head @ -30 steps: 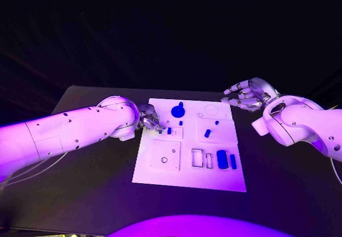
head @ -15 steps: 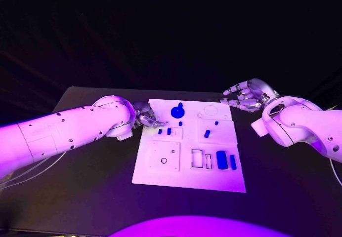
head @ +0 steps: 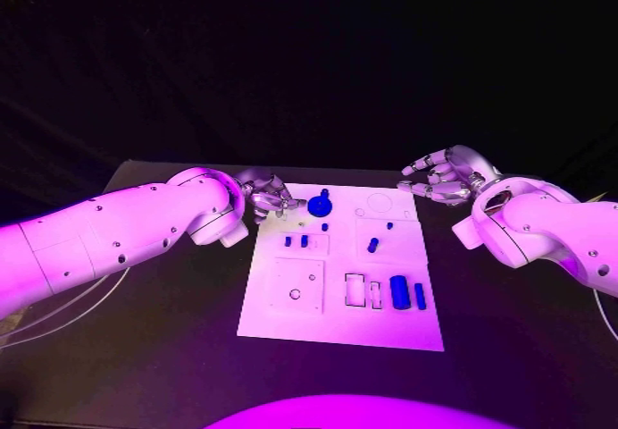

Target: Assemble the parts on the task board

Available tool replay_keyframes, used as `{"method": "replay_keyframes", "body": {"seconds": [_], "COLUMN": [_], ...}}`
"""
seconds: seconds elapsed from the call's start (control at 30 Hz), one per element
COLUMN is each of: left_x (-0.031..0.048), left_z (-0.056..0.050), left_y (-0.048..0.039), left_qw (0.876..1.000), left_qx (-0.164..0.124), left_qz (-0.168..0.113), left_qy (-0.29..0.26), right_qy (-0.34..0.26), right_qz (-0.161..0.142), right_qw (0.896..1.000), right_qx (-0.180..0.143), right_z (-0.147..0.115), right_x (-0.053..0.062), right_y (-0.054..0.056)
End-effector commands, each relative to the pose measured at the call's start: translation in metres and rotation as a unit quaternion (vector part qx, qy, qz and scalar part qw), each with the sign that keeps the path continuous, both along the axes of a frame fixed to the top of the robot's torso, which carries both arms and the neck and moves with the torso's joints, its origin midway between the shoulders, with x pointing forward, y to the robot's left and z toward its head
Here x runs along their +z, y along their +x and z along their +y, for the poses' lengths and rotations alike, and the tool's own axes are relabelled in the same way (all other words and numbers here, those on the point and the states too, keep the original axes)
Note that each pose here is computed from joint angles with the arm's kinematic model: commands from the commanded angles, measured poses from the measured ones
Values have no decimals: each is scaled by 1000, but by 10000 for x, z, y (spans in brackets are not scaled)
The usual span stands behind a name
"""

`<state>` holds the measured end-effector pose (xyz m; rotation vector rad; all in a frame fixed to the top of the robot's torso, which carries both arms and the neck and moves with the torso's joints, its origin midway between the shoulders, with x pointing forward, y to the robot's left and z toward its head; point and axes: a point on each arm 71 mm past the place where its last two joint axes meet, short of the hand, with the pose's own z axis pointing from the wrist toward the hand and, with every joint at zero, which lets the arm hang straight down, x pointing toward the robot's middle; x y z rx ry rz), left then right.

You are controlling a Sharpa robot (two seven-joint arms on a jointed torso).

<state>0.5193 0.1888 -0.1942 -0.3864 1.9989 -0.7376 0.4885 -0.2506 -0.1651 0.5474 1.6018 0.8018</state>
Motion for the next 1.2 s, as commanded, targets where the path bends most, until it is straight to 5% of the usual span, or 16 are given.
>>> {"method": "replay_keyframes", "body": {"seconds": [0.03, 0.23, 0.43, 0.77, 1.2], "left_x": [99, 86, 18, -102, -197], "left_z": [-191, -453, -651, -865, -995], "left_y": [-10, -41, -31, 39, 82], "left_qw": [995, 977, 960, 945, 940], "left_qx": [-56, -131, -181, -215, -231], "left_qz": [-82, -165, -200, -196, -165], "left_qy": [-25, 21, 72, 149, 190], "right_qy": [0, 1, 2, 4, 9], "right_qz": [-8, -7, -7, -11, -26], "right_qw": [1000, 1000, 1000, 1000, 1000], "right_qx": [3, 3, 5, 8, 9], "right_z": [1, 1, 18, 43, 67], "right_x": [2, -20, -32, -30, -7], "right_y": [4, -1, -10, -13, -16]}}
